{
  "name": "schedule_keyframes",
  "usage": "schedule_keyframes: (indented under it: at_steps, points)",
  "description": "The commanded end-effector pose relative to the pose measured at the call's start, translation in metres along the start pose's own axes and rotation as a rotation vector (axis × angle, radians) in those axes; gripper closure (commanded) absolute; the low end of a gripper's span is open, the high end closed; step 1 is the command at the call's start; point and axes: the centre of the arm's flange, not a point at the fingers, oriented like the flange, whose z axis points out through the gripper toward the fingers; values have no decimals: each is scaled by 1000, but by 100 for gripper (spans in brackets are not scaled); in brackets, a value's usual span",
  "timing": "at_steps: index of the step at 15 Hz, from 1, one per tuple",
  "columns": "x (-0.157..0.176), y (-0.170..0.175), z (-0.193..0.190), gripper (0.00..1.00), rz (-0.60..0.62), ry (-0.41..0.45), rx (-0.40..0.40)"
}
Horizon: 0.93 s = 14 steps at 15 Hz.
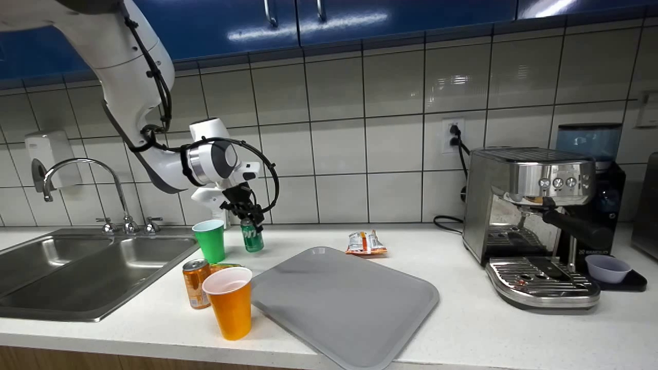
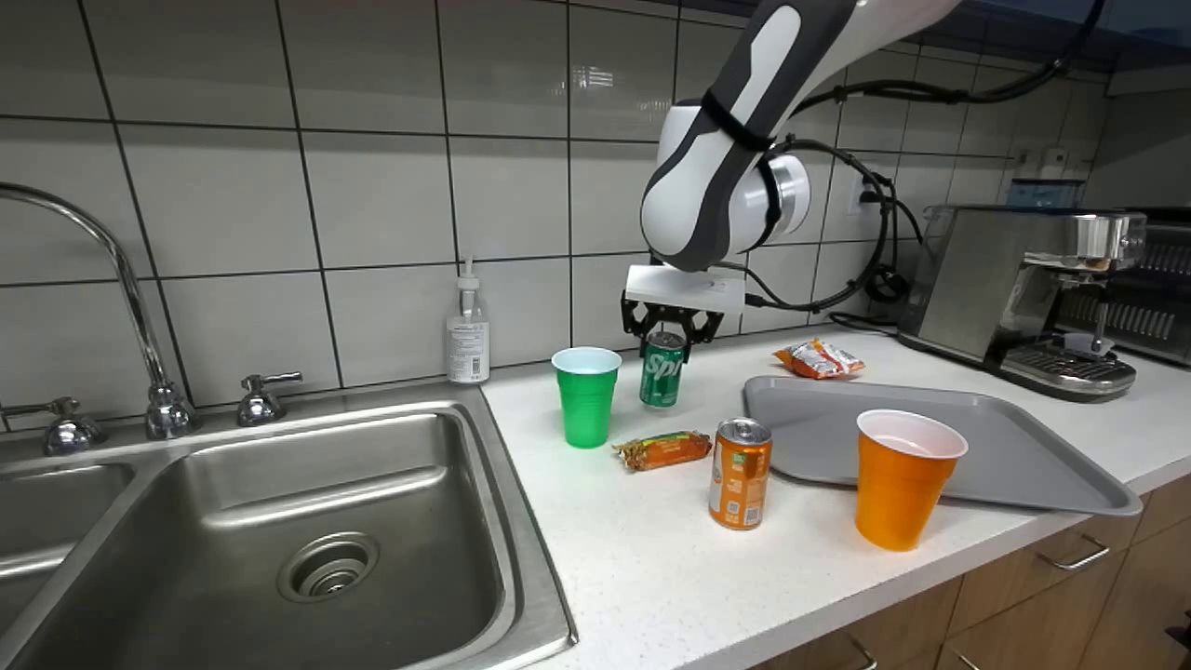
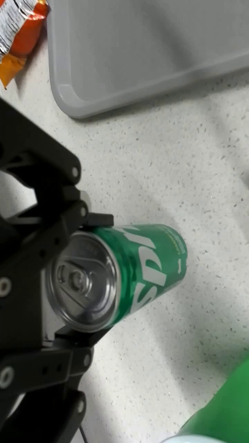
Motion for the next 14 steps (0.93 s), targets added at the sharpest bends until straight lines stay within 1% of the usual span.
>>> schedule_keyframes:
  at_steps: [1,5,6,7,8,10,11,14]
  points:
    - [15,-12,5,62,-26,-19,1]
    - [15,-12,10,62,-36,-31,-8]
    - [15,-12,11,34,-39,-33,-10]
    - [14,-12,10,10,-42,-32,-10]
    - [14,-12,7,9,-45,-27,-9]
    - [15,-13,2,2,-47,-17,-3]
    - [16,-14,-1,0,-48,-13,1]
    - [15,-15,-13,0,-52,-2,11]
